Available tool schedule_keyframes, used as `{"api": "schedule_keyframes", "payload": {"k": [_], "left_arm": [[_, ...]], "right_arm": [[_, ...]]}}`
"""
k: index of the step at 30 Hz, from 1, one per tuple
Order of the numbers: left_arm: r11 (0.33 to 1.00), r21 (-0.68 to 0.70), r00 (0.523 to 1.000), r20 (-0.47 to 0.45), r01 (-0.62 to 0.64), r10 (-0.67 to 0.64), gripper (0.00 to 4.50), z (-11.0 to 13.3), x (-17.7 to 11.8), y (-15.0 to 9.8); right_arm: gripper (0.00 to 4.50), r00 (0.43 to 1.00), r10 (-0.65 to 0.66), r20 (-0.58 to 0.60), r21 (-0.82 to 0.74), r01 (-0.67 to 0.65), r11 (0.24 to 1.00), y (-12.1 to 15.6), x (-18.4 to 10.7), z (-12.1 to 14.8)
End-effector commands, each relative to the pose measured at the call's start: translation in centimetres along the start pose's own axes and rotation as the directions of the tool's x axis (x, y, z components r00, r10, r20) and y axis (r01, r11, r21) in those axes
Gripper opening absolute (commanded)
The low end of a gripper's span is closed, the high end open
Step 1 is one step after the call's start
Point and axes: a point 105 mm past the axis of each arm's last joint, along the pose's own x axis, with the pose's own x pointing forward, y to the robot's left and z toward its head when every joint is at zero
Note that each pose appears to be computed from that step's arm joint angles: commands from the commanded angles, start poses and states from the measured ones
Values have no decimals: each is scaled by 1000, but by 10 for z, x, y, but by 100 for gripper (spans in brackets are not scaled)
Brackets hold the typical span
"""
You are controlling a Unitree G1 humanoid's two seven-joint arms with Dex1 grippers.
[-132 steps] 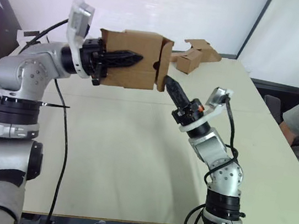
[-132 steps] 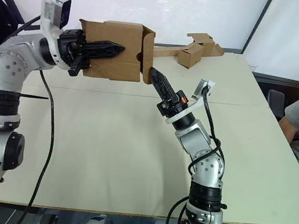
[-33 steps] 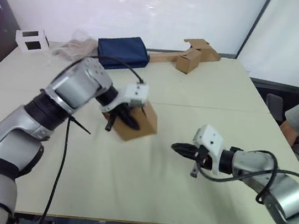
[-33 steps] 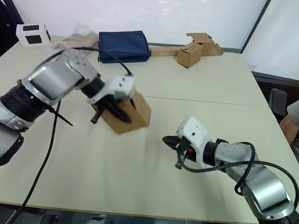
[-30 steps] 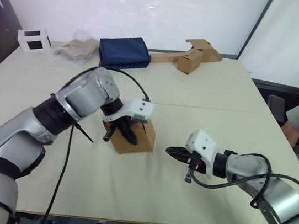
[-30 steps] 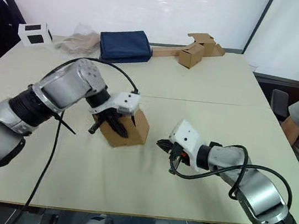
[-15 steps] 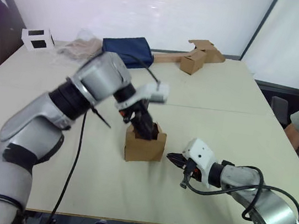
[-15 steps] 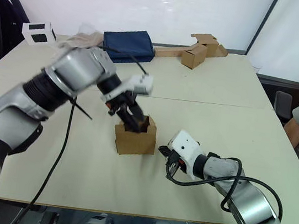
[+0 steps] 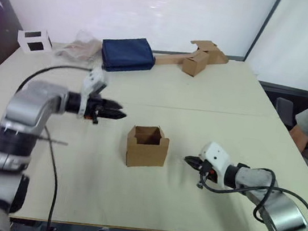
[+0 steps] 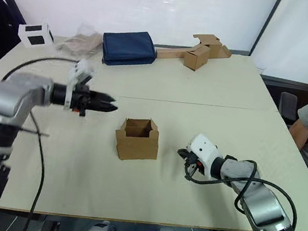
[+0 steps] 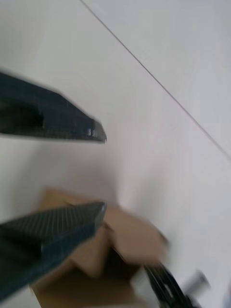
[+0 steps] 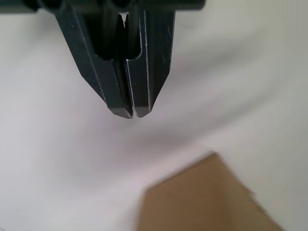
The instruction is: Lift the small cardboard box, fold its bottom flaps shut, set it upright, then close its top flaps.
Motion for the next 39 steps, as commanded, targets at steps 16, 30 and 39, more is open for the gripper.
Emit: {"api": "schedule_keyframes", "payload": {"k": [16, 30, 39], "left_arm": [[989, -130, 997, 43, -64, 71, 7, -63, 36, -63], [987, -163, 997, 79, 8, 5, 7, -60, 35, -60], [992, -93, 994, 85, 80, -72, 7, -34, 8, -41]], "right_arm": [[0, 972, 162, 171, 133, -186, 974, 32, 27, 27], [0, 988, 89, 123, 66, -98, 993, 36, 23, 19], [0, 977, 23, 212, 28, -30, 999, -11, -13, 47]]}}
